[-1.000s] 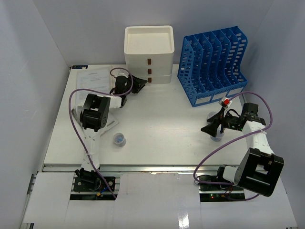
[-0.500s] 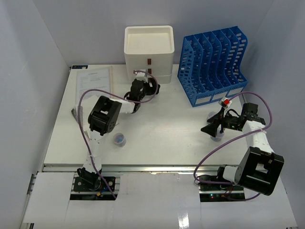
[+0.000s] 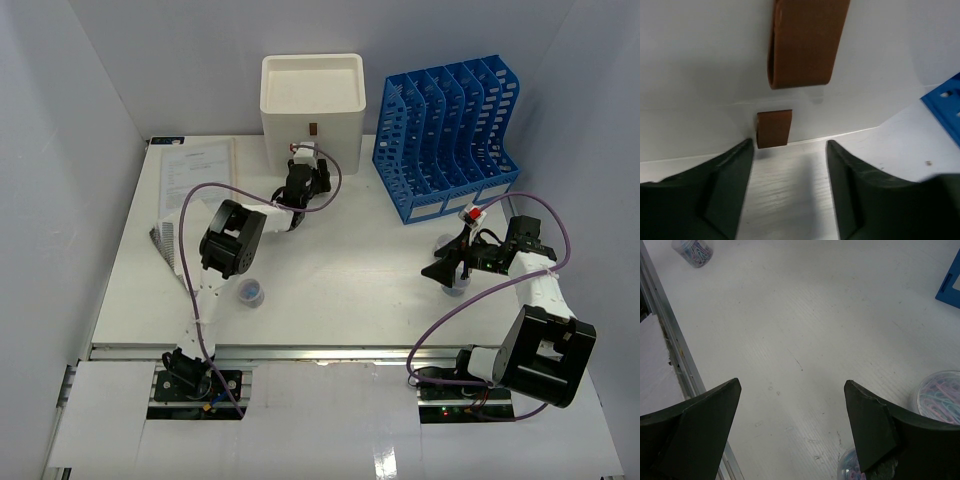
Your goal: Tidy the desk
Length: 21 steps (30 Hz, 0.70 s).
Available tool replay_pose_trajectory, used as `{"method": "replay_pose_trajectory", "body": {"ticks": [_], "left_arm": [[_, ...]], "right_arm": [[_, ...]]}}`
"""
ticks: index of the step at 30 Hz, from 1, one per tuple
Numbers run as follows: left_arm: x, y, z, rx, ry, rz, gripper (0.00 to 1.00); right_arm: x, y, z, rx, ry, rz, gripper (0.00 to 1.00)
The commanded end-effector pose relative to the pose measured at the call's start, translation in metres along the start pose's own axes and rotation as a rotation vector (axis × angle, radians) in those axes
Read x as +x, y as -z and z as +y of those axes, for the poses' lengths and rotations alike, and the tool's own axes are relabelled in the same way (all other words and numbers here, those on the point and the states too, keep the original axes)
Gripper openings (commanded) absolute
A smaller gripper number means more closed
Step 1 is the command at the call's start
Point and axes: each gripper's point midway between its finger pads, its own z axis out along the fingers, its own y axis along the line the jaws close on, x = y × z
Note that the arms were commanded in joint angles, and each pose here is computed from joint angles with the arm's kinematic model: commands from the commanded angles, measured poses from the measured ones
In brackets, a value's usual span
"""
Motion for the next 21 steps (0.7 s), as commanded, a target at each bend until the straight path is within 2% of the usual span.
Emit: {"method": "replay_pose_trajectory", "body": {"ticks": [1,4,11,13,21], "left_arm": [[-0.044,-0.010,0.007,-0.023,-0.024,-0.100,0.61],[-0.046,-0.008,0.008,-0.025,-0.028,-0.104,0.39],[-0.054,0.004,0.009,-0.021,-0.060,-0.109,0.03],[-0.055,0.007,0.007,-0.010,-0.070,-0.108,0.00],[-0.058,0.047,0.006,0.038,-0.070,-0.111,0.00]], "right_arm": [[-0.006,0.002,-0.001,0.000,0.029,-0.012,0.90],[-0.006,0.002,0.000,-0.002,0.027,-0.014,0.90],[-0.006,0.001,0.000,-0.002,0.025,-0.014,0.90],[-0.006,0.002,0.000,-0.002,0.027,-0.014,0.90],[-0.008,0.002,0.002,-0.005,0.030,-0.021,0.90]]}}
